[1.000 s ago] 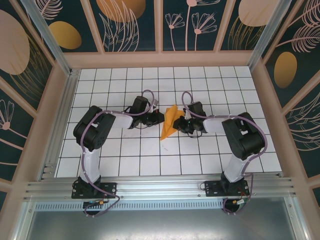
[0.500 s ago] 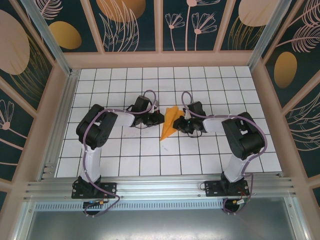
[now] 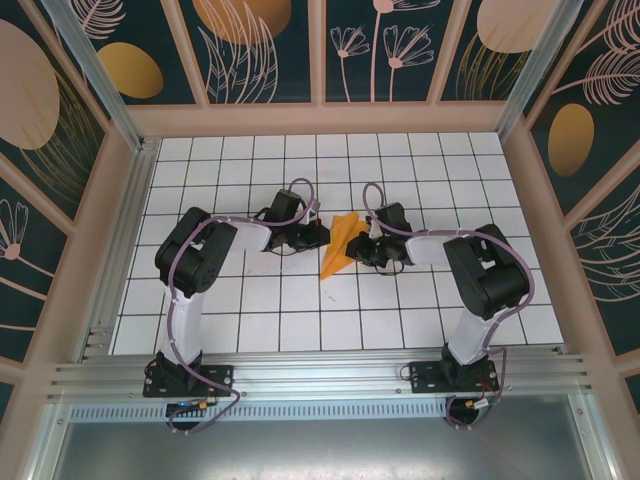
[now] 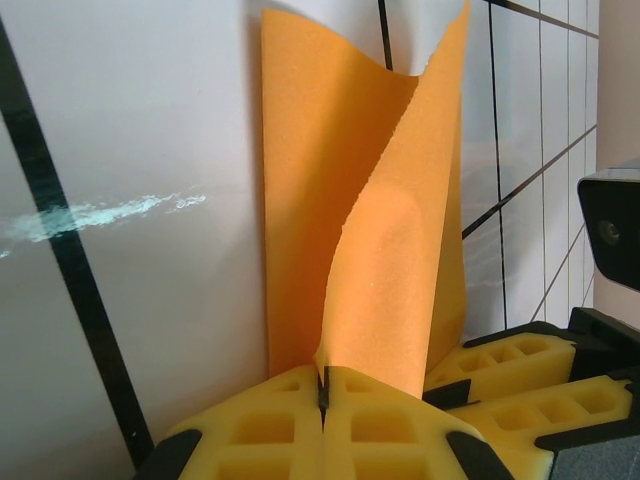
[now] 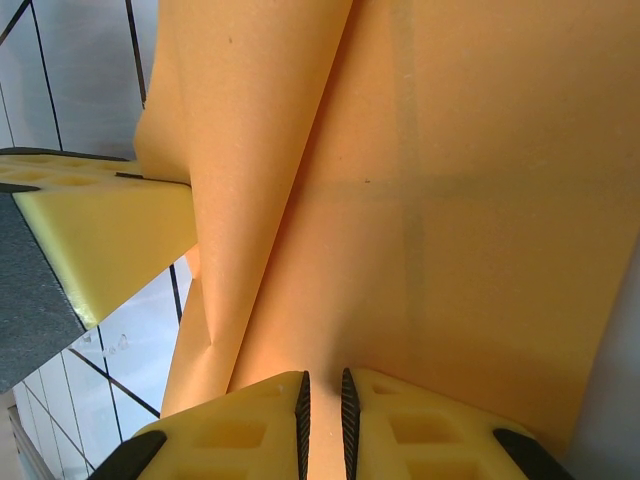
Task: Fold a paper plane with a square sheet of paper (pick it up from the middle)
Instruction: Fourth fold the wing at the center of the table.
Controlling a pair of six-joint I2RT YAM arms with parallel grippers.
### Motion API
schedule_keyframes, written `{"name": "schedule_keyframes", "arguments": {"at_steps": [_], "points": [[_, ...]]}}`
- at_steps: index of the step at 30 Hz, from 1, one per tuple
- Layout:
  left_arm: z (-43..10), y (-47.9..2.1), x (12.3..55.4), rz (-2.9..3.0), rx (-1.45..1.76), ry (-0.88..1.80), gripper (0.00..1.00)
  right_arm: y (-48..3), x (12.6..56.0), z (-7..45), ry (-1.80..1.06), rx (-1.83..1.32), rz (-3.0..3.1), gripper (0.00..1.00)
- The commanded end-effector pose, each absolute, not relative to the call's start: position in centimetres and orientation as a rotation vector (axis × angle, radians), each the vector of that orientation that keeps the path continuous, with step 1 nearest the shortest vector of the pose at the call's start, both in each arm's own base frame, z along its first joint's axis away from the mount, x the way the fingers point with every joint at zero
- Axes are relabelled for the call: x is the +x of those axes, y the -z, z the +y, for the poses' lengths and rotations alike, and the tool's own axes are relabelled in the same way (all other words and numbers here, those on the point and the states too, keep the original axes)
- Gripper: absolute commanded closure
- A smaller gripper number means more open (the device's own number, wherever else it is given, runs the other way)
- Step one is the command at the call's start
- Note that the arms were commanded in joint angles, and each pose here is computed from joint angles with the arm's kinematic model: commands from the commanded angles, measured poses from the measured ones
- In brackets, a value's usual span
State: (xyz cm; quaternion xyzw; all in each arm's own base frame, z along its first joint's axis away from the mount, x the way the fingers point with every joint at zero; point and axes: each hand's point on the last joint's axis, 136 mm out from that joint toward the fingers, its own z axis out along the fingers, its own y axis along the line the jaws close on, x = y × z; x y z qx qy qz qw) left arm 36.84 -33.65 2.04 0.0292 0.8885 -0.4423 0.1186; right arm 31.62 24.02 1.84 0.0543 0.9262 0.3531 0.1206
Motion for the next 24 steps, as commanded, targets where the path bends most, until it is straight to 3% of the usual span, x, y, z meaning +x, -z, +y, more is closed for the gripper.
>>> {"name": "schedule_keyframes", "arguments": {"at_steps": [1,13,24], "points": [[-33.4,-1.1,36.9,2.618,0.100,1.275,1.00,1.2,30.8,22.7,-0.895,0.170,2.791,0.79],[-32.6,0.4,36.4,2.667,0.068,1.226,1.00,-5.9,32.5,25.8,-1.119,0.026,2.553,0.78],[-32.2,1.1,36.3,2.692,0.053,1.183,1.00,-5.7,31.7,28.3,-1.169,-0.021,2.564,0.78]]}}
